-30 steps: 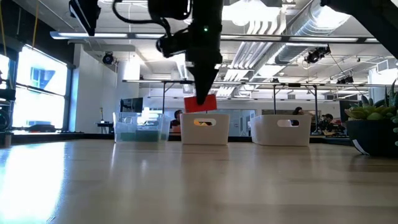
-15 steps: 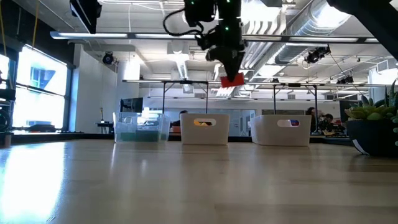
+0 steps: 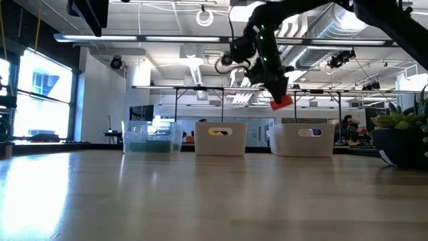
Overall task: Sort & place blocks by color
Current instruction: Put the orange game piece into the right white bin, then put the yellow game piece into the left white bin
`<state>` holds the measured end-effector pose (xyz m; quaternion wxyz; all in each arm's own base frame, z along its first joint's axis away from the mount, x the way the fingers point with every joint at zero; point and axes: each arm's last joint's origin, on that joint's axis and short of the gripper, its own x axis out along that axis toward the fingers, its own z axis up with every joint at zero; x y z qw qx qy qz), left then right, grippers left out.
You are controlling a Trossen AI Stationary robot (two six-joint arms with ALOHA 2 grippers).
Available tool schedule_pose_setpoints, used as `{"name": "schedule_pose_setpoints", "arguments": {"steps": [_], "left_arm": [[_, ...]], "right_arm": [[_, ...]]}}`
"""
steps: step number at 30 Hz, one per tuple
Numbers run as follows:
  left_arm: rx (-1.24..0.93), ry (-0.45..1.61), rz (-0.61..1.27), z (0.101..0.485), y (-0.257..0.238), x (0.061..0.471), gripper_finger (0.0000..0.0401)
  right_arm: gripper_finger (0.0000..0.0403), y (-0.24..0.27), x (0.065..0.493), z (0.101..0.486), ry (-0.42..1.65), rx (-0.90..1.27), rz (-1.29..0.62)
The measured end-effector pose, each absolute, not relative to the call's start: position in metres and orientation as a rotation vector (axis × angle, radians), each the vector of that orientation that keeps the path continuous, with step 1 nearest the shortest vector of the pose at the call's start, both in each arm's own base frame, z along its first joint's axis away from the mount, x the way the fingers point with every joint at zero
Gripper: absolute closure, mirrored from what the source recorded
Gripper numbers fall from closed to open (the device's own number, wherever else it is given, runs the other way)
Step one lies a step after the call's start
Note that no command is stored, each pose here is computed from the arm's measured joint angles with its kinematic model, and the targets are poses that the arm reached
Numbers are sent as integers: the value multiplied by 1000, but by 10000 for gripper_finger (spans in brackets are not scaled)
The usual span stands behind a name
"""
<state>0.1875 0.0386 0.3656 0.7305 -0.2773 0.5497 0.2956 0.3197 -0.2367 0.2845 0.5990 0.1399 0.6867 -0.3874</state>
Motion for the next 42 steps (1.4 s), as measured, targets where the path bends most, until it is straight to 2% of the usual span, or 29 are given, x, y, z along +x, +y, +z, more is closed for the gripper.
{"name": "schedule_pose_setpoints", "arguments": {"steps": [6,11,19,25,31,36,42], "left_arm": [[-665,1184,709,366,35,188,233],[-669,1170,730,366,29,189,233],[-683,1157,730,366,11,191,233],[-770,1128,765,366,-6,191,233],[-829,1119,821,357,-22,191,233],[-717,1217,758,332,-42,190,233],[-508,1300,575,305,-60,190,233]], "right_arm": [[335,-255,292,243,1769,397,-822],[334,-259,282,213,1822,414,-740],[286,-256,285,197,1800,401,-626],[273,-259,289,213,1750,350,-646],[271,-257,285,250,1670,301,-690],[270,-250,277,285,1557,268,-721],[270,-240,266,318,1437,245,-759]]}}
